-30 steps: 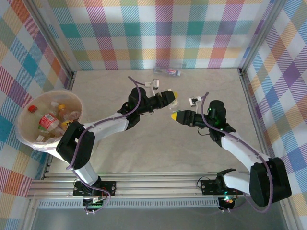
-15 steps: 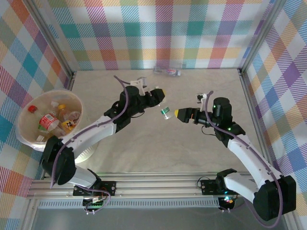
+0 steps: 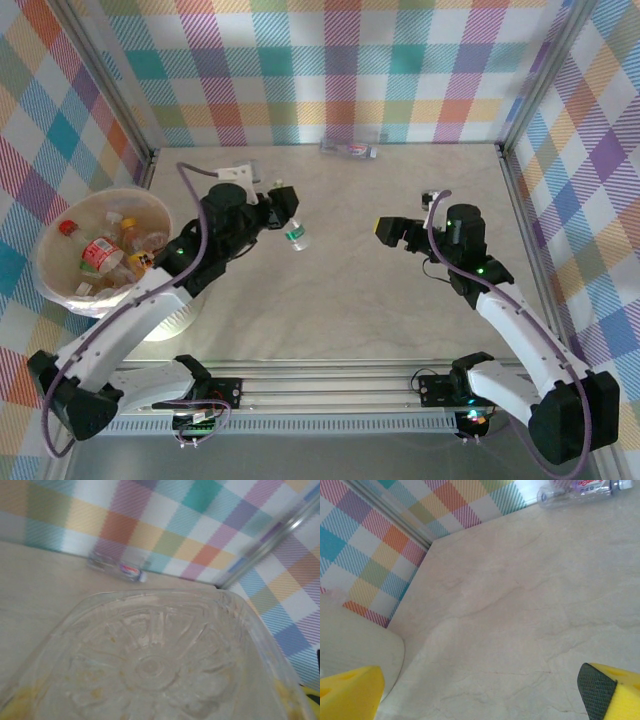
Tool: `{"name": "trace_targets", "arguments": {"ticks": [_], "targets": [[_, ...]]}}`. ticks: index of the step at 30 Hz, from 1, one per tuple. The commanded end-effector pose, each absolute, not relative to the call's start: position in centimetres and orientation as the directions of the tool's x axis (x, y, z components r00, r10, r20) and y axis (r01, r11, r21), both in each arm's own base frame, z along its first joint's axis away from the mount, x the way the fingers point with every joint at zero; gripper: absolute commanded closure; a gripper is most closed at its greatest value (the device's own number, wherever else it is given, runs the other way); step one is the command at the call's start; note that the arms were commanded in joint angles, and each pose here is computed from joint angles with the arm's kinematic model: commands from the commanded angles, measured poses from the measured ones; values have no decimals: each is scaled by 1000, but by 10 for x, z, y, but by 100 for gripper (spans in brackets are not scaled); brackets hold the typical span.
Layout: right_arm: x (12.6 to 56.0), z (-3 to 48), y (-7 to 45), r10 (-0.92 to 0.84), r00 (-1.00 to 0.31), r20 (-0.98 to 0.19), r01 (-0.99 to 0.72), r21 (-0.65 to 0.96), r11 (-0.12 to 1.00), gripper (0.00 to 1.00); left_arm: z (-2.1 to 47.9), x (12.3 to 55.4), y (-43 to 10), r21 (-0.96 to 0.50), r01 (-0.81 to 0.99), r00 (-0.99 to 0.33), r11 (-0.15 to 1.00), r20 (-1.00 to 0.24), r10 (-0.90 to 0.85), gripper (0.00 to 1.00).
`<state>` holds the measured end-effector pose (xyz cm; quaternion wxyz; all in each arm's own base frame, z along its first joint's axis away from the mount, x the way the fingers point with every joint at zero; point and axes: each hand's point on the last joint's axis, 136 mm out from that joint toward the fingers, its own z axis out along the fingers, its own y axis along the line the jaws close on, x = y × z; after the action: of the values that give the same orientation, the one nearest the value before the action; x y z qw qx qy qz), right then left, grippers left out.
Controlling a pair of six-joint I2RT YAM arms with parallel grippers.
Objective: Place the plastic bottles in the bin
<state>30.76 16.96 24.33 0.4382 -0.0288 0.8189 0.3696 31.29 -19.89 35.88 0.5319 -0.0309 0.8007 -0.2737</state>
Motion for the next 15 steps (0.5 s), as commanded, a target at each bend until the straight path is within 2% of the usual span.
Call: {"name": "trace_targets", "arguments": {"ticks": [1, 9, 15], "targets": [[317, 248, 169, 281, -581, -764, -380, 560, 736, 0, 377, 296, -156, -333, 145, -380, 932, -888, -258, 52], [324, 243, 171, 280, -592, -756, -367, 562, 741, 0, 440, 263, -83, -146, -19, -286, 989, -947, -145, 52], [327, 240, 171, 274, -598, -753, -360, 558, 748, 0, 478, 234, -12, -5, -278, -214, 961, -974, -67, 52]]}}
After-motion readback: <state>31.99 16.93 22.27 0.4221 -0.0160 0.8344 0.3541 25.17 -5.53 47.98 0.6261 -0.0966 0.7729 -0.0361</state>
